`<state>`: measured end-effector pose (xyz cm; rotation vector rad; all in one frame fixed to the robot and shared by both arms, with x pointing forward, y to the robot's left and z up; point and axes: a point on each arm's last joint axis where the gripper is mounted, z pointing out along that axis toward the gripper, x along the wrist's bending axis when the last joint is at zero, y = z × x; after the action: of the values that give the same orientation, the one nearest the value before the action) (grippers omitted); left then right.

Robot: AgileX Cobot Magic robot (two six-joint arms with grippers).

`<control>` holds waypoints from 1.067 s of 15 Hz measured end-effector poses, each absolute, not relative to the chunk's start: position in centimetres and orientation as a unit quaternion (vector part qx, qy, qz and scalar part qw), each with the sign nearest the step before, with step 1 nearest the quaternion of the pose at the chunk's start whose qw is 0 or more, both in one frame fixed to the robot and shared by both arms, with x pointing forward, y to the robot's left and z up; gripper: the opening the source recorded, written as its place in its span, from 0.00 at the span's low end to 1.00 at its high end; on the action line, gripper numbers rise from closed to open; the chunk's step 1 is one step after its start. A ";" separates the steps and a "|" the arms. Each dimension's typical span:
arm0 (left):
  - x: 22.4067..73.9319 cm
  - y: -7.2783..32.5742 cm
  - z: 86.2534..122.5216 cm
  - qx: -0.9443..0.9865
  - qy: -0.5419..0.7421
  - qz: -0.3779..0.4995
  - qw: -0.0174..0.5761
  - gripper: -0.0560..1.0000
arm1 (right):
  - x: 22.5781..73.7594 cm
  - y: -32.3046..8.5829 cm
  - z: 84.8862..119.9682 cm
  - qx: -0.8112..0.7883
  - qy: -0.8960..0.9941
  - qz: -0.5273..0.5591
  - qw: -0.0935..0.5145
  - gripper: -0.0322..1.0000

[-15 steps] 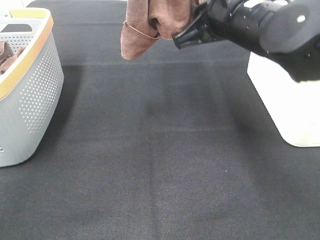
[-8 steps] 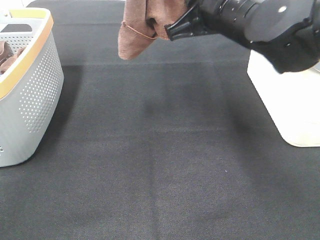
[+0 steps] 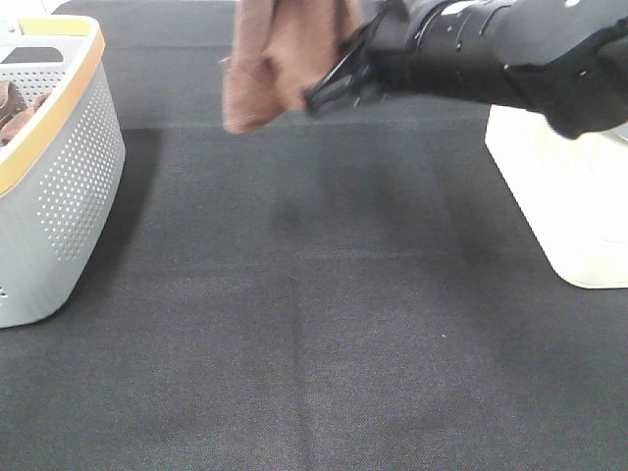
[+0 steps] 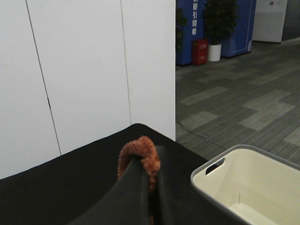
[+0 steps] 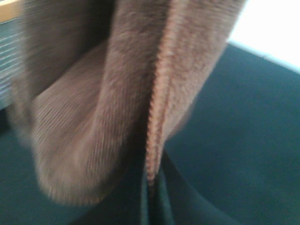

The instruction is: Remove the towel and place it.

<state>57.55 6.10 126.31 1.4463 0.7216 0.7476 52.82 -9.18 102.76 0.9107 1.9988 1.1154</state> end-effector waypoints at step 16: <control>58.7 11.3 119.7 0.803 0.433 0.266 0.311 0.05 | 54.9 -14.0 108.9 0.465 0.814 0.269 0.219 0.03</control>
<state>58.69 11.25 119.70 2.1200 1.1417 0.7027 54.86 -14.00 108.89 1.2874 2.2530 0.7448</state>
